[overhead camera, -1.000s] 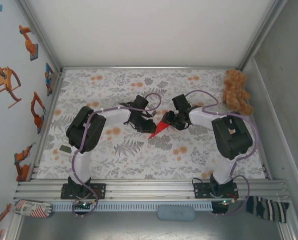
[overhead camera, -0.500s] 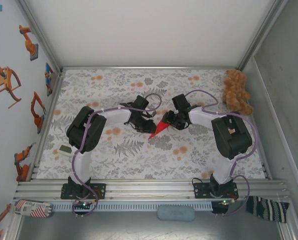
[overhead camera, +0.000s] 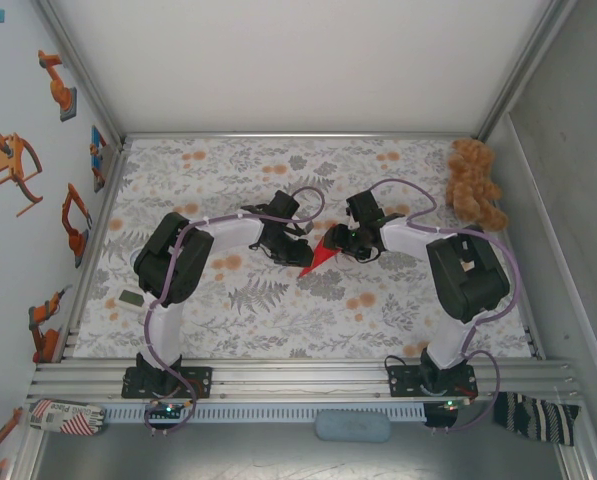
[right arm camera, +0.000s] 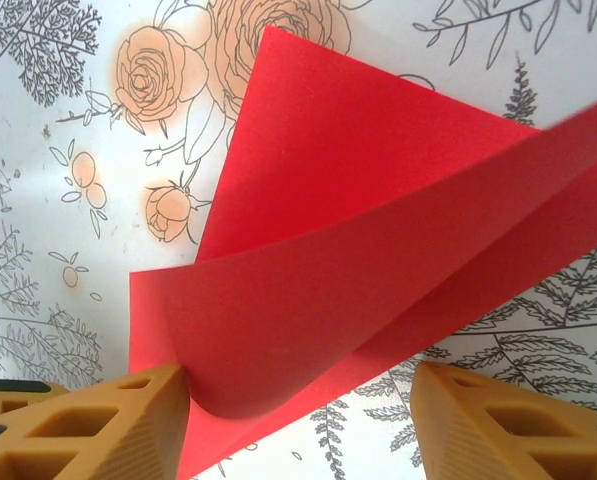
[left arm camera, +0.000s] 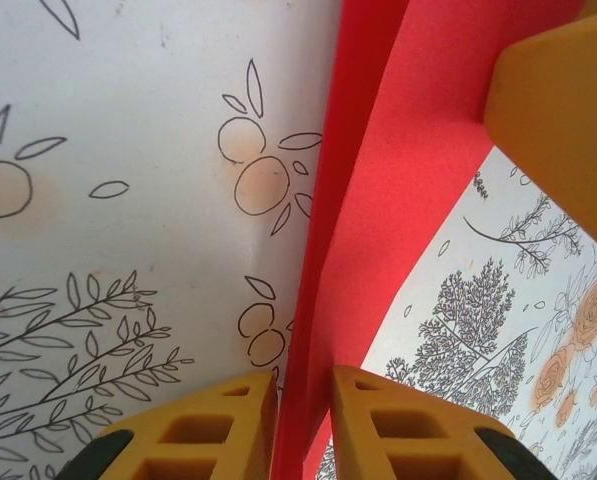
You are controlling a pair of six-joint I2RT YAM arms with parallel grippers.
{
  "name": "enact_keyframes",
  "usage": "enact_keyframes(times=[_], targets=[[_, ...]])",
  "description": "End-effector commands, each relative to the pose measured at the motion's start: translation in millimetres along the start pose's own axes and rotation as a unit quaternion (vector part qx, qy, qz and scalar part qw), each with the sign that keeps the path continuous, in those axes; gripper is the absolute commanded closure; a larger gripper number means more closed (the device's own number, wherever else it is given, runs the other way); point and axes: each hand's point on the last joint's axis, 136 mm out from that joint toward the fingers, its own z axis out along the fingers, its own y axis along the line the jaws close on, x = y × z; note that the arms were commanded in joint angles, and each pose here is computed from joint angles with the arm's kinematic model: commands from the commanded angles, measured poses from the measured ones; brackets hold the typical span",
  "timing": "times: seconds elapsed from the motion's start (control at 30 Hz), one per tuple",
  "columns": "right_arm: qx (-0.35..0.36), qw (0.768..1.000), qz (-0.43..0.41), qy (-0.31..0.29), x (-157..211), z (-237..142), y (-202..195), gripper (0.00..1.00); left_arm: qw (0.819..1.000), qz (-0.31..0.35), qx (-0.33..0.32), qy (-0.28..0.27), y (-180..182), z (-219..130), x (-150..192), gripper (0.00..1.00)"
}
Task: Fold a paper plane with a square sheet of paper (pick it up from the middle)
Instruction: Fold the wing for the fifth time at the center of the table.
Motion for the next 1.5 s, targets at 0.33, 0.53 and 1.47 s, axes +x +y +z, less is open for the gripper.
enact_keyframes(times=[0.33, 0.53, 1.47], targets=[[0.118, 0.992, 0.004, 0.051, 25.6, 19.3, -55.6, 0.51, 0.997, -0.035, -0.043, 0.06, 24.5, 21.2, 30.8, 0.77], [0.133, 0.989, 0.01, 0.065, 31.6, 28.4, -64.2, 0.59, 0.996, -0.038, -0.042, 0.067, 25.9, 25.3, 33.6, 0.77], [0.168, 0.982, 0.009, 0.087, 39.8, 43.7, -74.0, 0.54, 0.985, -0.059, -0.12, 0.112, 56.0, 40.3, 59.6, 0.79]])
